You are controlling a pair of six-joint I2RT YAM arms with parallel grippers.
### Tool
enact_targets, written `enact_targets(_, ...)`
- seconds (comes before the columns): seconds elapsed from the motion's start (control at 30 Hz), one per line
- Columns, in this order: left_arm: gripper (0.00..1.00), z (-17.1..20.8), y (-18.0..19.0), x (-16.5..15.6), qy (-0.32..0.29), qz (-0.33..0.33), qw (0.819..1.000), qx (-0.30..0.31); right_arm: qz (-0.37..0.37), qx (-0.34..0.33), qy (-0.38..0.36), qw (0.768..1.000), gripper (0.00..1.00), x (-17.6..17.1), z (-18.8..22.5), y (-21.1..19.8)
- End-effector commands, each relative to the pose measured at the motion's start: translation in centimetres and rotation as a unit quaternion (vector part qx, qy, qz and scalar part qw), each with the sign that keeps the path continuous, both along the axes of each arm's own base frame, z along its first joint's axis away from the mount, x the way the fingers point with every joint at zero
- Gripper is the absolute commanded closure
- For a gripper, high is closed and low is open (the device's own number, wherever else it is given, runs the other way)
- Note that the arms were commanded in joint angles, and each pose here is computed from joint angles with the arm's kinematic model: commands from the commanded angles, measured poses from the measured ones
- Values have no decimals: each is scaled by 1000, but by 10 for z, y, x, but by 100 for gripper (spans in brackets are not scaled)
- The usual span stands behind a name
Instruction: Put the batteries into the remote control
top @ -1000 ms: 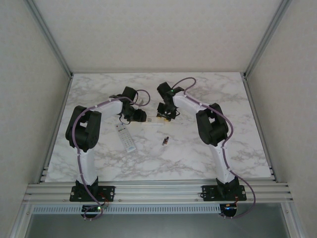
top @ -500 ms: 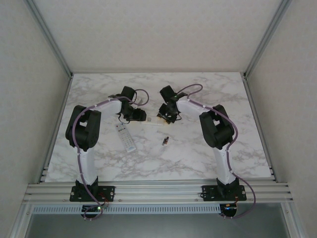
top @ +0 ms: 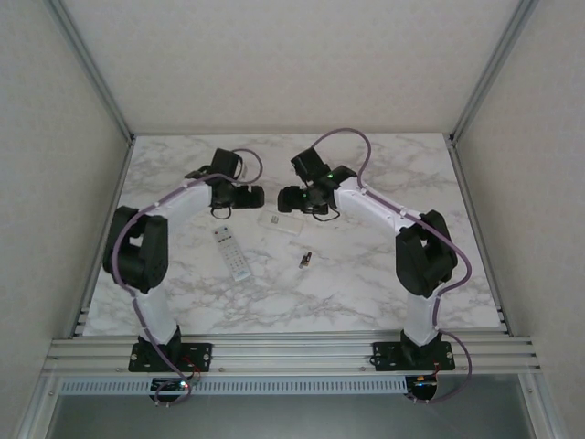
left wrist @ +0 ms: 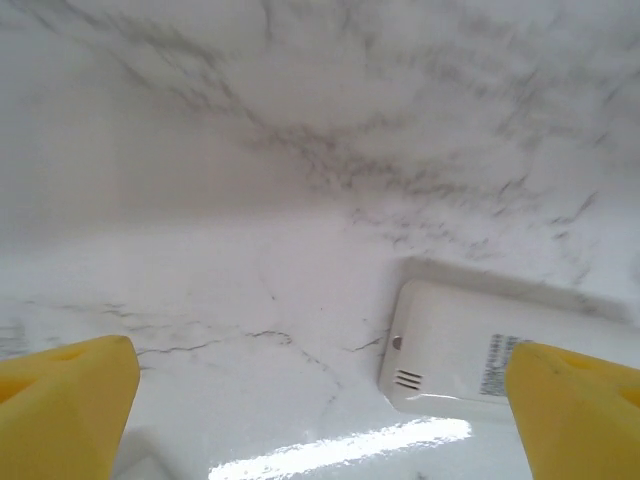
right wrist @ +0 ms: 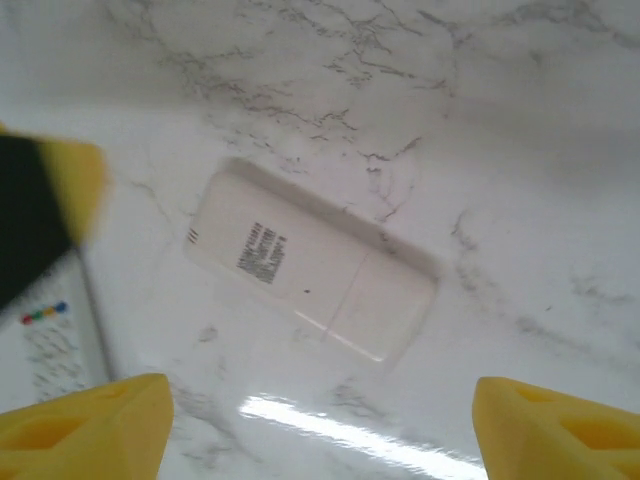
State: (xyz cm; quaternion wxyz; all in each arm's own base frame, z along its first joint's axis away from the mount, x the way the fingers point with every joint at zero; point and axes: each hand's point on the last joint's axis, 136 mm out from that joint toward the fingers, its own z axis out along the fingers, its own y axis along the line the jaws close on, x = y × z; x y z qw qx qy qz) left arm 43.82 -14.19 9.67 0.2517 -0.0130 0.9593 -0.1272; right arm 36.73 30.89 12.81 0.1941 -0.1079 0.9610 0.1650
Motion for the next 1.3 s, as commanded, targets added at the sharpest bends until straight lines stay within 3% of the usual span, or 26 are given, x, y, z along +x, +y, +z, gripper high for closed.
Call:
enact_targets(0.0, 5, 42, 17, 3, -52, 54, 997, -28, 168, -81, -13, 982, 15, -6, -24, 2)
enact_targets(0.17, 0, 82, 19, -5, -94, 58, 991, -78, 260, -127, 15, 957, 1, 1, -55, 13)
enact_targets(0.37, 0, 90, 15, -19, -96, 54, 989, -103, 318, -171, 33, 932, 3, 6, -92, 16)
enact_targets(0.6, 0, 90, 18, -27, -91, 67, 988, -107, 343, -218, 54, 912, 15, -7, -119, 6)
enact_targets(0.7, 0, 91, 17, -28, -81, 78, 985, -127, 355, -234, 54, 903, 28, -14, -125, 7)
enact_targets(0.77, 0, 91, 17, -28, -73, 87, 983, -146, 356, -231, 52, 904, 43, -16, -124, 9)
enact_targets(0.93, 0, 100, 18, -24, -64, 103, 974, -193, 329, -179, 36, 927, 51, -17, -100, 23)
enact_targets(1.1, 0, 111, 13, -20, -41, 110, 968, -222, 258, -58, 0, 965, 60, -18, -35, 47)
enact_targets(1.27, 7, 109, -11, -18, 13, 77, 961, -266, 187, 67, -13, 980, 60, -30, 11, 66)
